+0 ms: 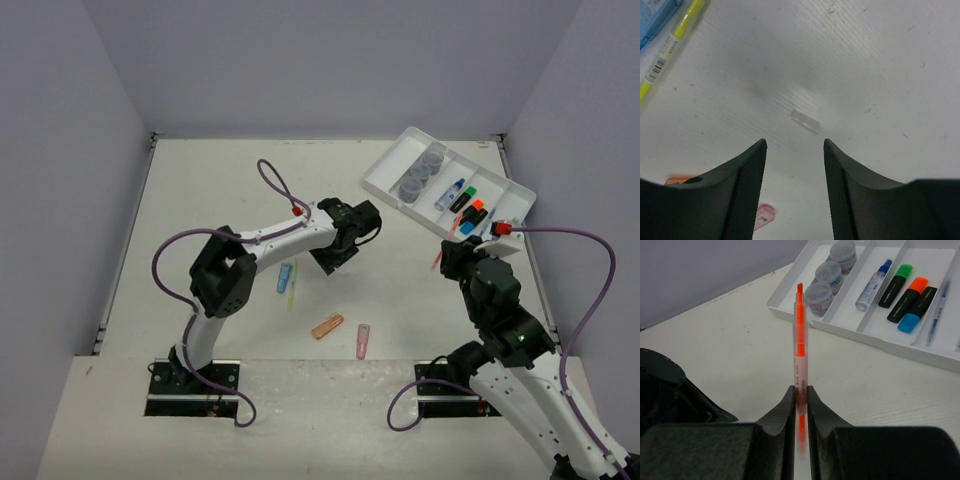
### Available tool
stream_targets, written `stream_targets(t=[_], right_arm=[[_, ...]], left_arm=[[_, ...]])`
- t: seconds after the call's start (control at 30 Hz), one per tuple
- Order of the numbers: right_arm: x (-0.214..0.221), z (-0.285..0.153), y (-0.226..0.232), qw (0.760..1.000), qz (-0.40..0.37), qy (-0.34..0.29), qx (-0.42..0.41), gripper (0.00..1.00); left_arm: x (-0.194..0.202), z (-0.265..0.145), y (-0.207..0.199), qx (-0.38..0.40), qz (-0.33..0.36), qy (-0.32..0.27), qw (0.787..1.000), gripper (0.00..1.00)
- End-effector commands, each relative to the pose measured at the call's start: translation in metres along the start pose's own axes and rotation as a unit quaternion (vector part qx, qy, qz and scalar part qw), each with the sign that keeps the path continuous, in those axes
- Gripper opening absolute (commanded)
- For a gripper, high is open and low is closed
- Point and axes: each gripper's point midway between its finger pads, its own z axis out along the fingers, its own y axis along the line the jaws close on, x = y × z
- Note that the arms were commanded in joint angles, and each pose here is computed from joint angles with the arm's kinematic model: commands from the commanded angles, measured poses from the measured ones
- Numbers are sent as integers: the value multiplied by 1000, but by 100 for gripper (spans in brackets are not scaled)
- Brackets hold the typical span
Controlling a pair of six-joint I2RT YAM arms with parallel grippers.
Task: Sort the stationery into containers
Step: Pick up the pen cap from the center of the board.
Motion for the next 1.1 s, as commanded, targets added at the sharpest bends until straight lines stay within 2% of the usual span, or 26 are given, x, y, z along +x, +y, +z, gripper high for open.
stream_targets(t=[0.0, 0.73, 1.07], right_arm=[[-8, 0, 6, 1000, 8, -16, -15, 0], [-6, -1, 11, 999, 5, -11, -30, 0], [-6, -1, 12, 999, 6, -12, -33, 0]], left_arm=[[12, 6, -8, -4, -42, 26, 999, 50], [19, 38, -23, -13, -56, 32, 998, 49], [25, 42, -17, -26, -55, 45, 997, 44]])
